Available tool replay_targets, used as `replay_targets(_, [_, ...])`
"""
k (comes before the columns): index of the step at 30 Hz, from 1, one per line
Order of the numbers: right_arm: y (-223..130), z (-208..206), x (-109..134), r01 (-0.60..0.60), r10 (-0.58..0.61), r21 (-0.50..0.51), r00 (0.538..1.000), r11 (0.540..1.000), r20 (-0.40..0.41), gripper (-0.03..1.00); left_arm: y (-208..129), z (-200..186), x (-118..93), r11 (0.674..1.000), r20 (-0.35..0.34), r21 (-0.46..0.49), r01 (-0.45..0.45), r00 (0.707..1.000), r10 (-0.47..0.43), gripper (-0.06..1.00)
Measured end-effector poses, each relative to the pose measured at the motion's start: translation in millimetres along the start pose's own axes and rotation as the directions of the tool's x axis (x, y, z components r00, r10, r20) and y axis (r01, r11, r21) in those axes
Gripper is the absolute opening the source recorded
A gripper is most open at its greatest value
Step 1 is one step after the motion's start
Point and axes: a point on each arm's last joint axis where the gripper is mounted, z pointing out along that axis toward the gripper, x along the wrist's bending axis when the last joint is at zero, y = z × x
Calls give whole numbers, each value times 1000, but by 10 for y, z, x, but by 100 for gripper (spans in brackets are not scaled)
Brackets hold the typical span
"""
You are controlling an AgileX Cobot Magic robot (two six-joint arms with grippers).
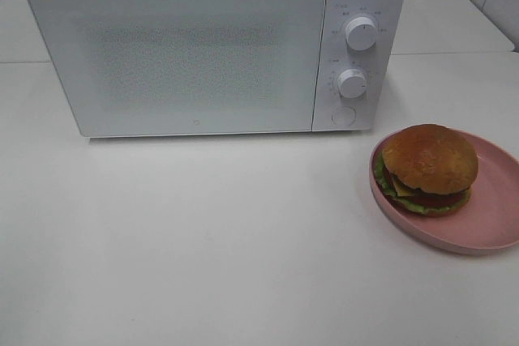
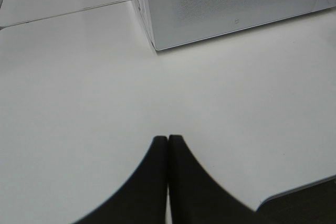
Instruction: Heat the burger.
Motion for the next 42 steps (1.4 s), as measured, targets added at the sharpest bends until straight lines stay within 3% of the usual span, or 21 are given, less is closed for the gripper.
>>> replay_targets(16, [0, 0, 0, 0, 0, 0, 1000, 1000, 0, 62, 0, 2, -2, 1000, -26, 2, 13, 1000, -13, 0])
replay_targets(21, [0, 0, 0, 0, 0, 0, 1000, 1000, 0, 62, -1, 0, -9, 997, -152, 9, 76, 986, -74, 0])
replay_targets(26, [0, 0, 0, 0, 0, 0, 1000, 1000, 0, 62, 0, -1, -12, 994, -210, 10, 106, 973, -101, 0])
replay_targets(42, [0, 0, 0, 0, 0, 0, 1000, 1000, 0, 62, 0, -1, -13, 994, -211, 10, 107, 972, -102, 0])
